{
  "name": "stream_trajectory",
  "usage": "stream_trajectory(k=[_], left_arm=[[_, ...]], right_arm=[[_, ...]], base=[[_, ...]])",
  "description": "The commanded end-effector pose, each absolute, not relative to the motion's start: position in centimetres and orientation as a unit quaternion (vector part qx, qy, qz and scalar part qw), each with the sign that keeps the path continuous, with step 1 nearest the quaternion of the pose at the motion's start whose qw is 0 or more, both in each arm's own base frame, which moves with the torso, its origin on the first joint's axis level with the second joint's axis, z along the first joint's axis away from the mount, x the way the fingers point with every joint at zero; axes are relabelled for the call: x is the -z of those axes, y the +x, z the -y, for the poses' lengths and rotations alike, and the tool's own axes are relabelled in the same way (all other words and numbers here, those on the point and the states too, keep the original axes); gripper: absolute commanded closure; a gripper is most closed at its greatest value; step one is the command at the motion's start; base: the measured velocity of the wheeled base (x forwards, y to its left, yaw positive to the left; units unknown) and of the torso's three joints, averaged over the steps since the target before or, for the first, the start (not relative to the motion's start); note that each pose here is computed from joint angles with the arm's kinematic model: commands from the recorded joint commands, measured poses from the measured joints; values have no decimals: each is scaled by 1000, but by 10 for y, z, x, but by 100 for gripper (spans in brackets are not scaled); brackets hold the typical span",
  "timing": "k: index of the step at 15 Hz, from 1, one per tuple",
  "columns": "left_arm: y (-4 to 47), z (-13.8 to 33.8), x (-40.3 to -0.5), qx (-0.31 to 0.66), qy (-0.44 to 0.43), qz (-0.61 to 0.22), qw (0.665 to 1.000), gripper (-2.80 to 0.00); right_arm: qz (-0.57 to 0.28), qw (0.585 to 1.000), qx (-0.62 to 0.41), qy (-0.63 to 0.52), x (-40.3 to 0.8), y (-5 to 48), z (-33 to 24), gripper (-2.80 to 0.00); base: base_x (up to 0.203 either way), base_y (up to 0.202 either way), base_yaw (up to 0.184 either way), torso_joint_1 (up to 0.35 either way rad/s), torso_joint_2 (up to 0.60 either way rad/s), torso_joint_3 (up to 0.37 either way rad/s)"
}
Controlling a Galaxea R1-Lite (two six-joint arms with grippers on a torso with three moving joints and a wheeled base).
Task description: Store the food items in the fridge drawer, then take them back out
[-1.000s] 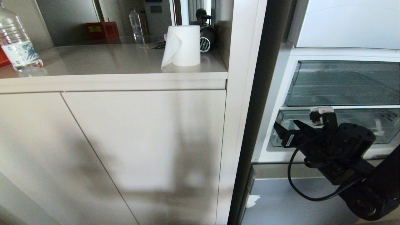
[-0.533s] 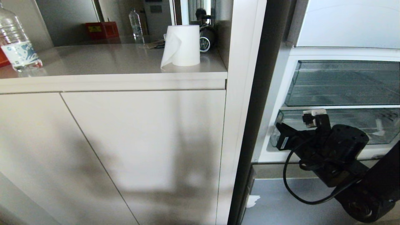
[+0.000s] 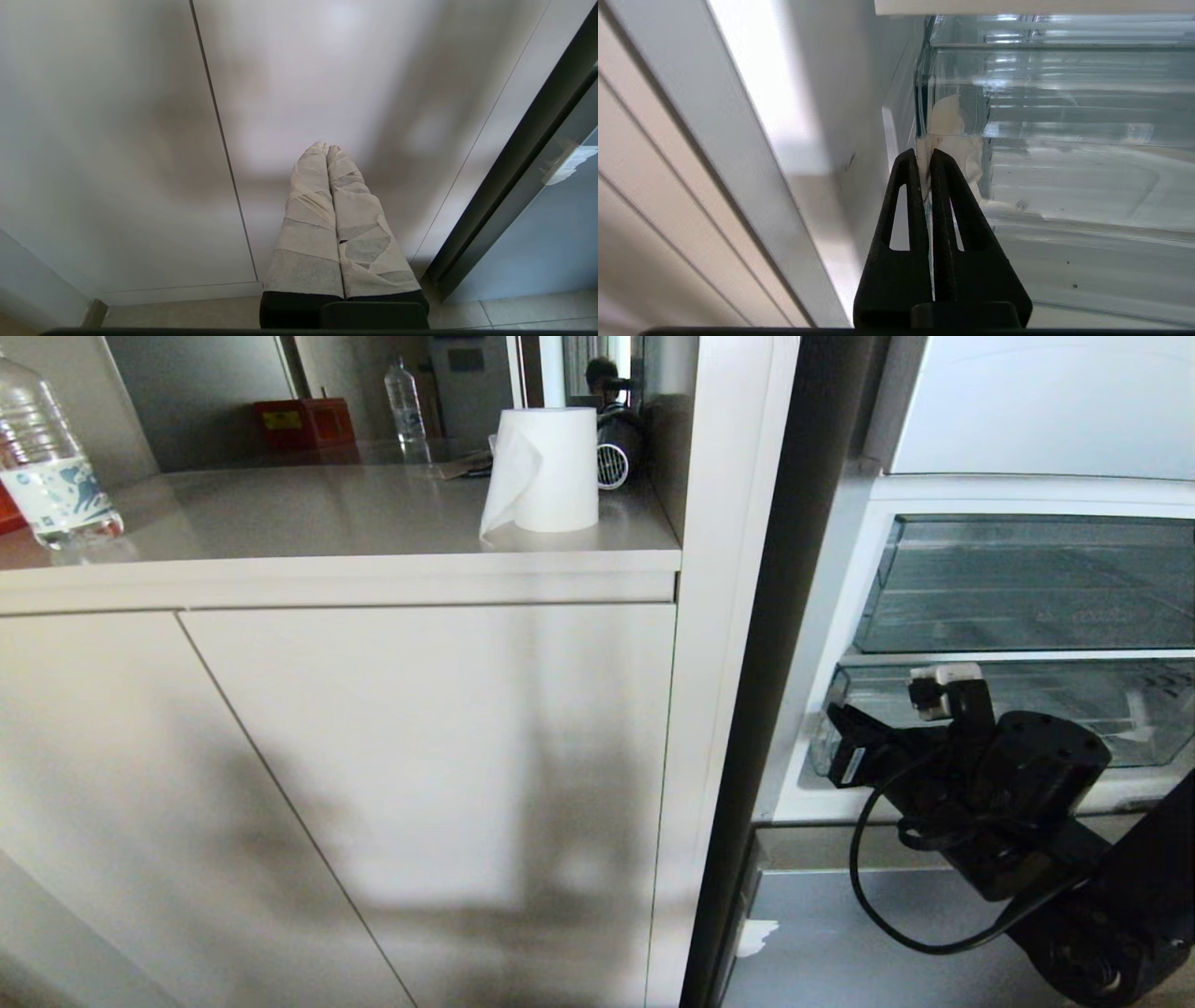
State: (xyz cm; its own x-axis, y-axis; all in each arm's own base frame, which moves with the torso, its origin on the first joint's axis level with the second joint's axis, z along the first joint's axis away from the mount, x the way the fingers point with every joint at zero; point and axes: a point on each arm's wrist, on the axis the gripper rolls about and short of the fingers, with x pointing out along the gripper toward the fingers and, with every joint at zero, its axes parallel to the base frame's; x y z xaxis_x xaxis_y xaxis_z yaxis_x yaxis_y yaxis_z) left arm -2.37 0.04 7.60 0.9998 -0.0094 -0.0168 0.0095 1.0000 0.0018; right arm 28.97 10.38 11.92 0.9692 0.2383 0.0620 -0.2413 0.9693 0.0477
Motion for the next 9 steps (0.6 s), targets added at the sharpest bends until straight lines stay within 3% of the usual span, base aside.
stream_trajectory(k=[1, 9], left_arm=[[-24, 0, -76, 4, 1, -8, 1000, 0], [-24, 0, -76, 4, 1, -8, 1000, 0]], right_arm=[[28, 992, -120, 28, -122, 282, -101, 0], [11, 994, -109, 28, -123, 253, -92, 0]], base=[[0, 0, 0, 0, 0, 0], [0, 0, 0, 0, 0, 0]])
